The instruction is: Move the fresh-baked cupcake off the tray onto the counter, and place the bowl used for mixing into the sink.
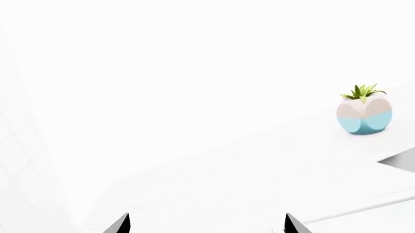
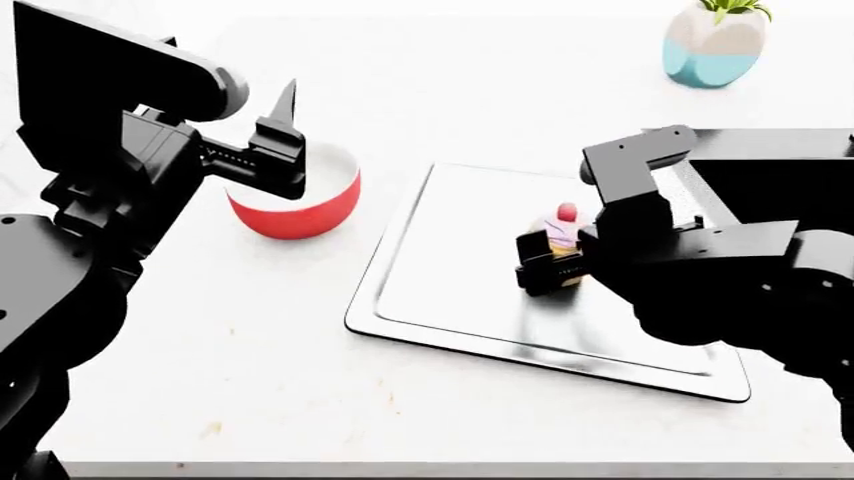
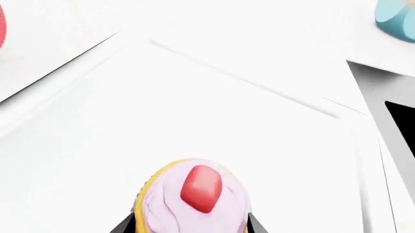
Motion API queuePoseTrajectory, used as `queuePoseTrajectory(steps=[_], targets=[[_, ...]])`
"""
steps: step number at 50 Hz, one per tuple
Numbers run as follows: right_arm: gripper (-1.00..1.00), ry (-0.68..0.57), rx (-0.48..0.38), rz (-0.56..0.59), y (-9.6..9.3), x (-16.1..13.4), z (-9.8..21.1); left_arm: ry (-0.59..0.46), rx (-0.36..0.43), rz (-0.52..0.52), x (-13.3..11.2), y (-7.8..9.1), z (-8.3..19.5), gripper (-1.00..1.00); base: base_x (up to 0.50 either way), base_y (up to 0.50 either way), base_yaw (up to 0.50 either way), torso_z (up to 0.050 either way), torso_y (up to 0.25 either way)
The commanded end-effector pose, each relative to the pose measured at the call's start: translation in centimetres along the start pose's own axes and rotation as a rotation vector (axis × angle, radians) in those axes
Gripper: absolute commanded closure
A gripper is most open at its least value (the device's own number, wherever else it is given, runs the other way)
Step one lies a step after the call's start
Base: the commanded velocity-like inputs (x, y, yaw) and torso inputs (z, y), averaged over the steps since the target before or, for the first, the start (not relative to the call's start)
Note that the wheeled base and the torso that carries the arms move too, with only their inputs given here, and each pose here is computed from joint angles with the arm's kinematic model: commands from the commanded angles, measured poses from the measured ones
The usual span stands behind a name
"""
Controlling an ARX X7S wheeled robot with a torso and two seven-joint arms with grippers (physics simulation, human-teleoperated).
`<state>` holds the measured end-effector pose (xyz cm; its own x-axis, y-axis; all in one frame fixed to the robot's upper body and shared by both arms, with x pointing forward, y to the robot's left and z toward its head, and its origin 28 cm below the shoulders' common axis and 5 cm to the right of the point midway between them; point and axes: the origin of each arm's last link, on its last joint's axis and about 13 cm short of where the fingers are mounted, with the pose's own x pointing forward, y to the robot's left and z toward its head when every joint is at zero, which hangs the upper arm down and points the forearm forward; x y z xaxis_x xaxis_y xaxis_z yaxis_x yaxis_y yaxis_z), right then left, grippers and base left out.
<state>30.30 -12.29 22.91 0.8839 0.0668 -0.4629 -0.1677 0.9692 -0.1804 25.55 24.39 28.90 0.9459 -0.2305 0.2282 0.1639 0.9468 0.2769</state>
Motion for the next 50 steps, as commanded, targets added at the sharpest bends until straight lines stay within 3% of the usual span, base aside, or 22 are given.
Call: queuePoseTrajectory(steps=[1,16,23,30,50], targets=[[1.00,-0.032,-0.019,-0.008,-0.2,-0.7,0.8,-0.003,-0.001,-0.001,0.0,0.0,0.2,-1.00,0.00,0.00,0.00,0.000,0.000],[1.00,-0.155,-0.137,-0.108,-1.2,-6.3,7.3,-0.003,-0.005,0.008,0.0,0.3,0.4,-1.00,0.00,0.00,0.00,0.000,0.000],[1.00,-0.141,-0.172,-0.143,-1.4,-8.0,9.1,-0.006,-0.002,0.014,0.1,0.6,0.8,-1.00,0.00,0.00,0.00,0.000,0.000],[1.00,-0.129,-0.198,-0.147,-1.2,-8.3,9.7,-0.017,-0.009,0.026,0.1,1.2,1.5,-1.00,0.00,0.00,0.00,0.000,0.000],[1.00,-0.128,-0.195,-0.156,-1.2,-8.3,9.2,0.026,-0.027,-0.006,-0.4,1.1,1.3,-1.00,0.44,0.00,0.00,0.000,0.000]])
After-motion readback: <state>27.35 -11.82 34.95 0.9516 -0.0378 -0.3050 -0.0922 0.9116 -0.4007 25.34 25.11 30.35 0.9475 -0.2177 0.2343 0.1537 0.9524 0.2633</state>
